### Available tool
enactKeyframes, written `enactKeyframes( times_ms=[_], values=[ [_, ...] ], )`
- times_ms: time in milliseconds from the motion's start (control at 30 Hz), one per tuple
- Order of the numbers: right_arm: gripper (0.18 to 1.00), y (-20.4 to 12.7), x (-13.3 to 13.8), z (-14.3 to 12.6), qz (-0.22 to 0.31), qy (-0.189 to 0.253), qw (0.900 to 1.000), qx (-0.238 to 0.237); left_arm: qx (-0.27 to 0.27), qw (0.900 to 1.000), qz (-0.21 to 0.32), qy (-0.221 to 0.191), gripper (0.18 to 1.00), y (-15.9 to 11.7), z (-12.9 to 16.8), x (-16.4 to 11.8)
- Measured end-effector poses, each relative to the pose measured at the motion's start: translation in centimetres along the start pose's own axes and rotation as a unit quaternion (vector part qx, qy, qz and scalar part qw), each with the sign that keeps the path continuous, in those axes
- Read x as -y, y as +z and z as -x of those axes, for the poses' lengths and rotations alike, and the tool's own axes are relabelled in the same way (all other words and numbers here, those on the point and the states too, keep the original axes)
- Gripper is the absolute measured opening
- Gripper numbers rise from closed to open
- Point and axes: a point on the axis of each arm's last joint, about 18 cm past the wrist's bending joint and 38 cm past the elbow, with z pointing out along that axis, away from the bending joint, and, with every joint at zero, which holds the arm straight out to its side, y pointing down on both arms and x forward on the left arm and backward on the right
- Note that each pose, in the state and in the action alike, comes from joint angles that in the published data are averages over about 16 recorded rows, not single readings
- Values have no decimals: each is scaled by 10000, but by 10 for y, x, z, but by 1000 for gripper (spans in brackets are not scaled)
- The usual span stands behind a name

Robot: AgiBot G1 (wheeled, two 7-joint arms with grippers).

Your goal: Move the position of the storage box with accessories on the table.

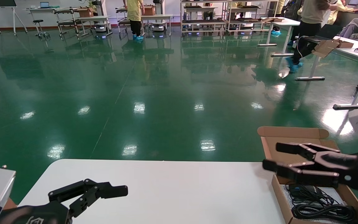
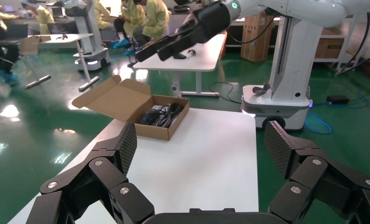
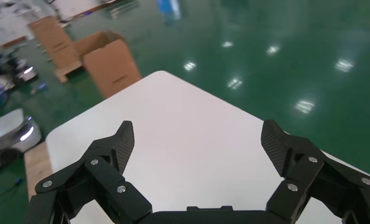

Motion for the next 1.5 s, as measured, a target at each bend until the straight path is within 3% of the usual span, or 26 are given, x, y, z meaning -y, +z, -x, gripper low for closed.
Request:
enactKeyframes(
  times_ms=[433, 967, 1200, 1500],
  values=[
    [1001, 16, -14, 58, -174, -888, 9914, 947, 0, 10000, 0, 0, 1000, 0, 0, 0],
    [1001, 19, -32, 132, -470, -1765, 9629, 1989, 1, 10000, 0, -1, 1000, 0, 0, 0],
    [1001, 18, -34, 143, -526, -1878, 9571, 2143, 3, 10000, 0, -1, 1000, 0, 0, 0],
    [1001, 18, -34, 141, -517, -1854, 9584, 2108, 3, 10000, 0, -1, 1000, 0, 0, 0]
  ],
)
